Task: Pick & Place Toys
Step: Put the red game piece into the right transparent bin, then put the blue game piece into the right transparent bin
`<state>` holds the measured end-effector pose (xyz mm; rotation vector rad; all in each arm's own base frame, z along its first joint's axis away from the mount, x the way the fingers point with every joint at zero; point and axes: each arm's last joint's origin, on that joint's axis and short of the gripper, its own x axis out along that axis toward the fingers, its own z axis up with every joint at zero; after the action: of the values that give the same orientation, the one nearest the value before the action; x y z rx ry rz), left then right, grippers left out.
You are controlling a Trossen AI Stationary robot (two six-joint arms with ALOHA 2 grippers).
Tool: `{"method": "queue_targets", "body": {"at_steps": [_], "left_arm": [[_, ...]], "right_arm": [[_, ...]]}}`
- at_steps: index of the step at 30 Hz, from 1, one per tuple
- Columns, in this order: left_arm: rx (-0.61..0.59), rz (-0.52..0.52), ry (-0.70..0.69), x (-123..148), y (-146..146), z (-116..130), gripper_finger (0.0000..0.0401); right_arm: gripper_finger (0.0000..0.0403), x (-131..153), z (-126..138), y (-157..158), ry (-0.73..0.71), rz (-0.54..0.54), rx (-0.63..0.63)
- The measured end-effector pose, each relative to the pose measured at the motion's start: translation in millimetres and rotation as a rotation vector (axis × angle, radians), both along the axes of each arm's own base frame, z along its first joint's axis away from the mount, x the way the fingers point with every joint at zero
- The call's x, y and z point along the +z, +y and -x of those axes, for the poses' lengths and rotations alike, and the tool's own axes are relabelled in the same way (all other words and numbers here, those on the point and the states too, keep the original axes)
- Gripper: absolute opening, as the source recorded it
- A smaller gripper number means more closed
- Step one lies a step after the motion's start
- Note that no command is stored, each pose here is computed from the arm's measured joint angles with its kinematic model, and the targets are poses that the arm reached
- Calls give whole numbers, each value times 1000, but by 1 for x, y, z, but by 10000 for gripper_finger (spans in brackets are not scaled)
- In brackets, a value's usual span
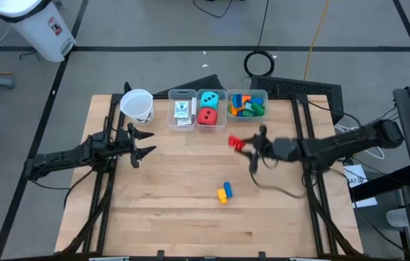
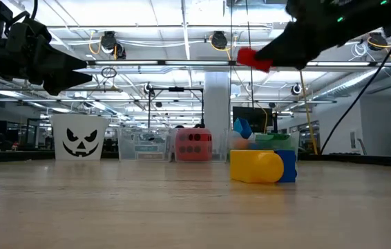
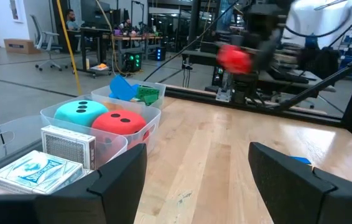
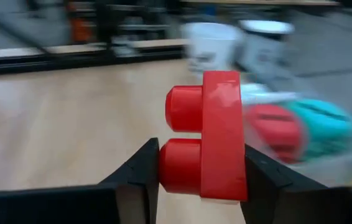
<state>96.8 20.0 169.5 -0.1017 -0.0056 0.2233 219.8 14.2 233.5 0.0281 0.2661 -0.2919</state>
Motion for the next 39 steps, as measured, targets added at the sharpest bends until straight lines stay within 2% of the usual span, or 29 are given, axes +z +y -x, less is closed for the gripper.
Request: {"method": "queue_targets", "body": {"at_steps": [4, 10, 14, 16, 20, 25, 31, 39], "left_arm": [[0, 0, 0, 0, 0, 0, 287], [0, 0, 0, 0, 0, 0, 287], [0, 0, 0, 0, 0, 0, 287], [0, 0, 0, 0, 0, 0, 287], [0, 0, 0, 0, 0, 0, 287], [0, 0, 0, 0, 0, 0, 287], [0, 0, 0, 0, 0, 0, 287], [0, 0, 0, 0, 0, 0, 287]], "right_arm": [[131, -1, 1, -47, 7, 9, -211], [133, -13, 15, -118, 29, -52, -551], [133, -27, 23, -152, 45, -85, -699], [134, -34, 23, -164, 43, -104, -698], [135, -50, 18, -183, 20, -154, -619], [151, -69, 17, -197, 29, -182, -659], [209, -73, 15, -196, 47, -185, -648], [301, -48, 11, -178, -1, -108, -565]]}}
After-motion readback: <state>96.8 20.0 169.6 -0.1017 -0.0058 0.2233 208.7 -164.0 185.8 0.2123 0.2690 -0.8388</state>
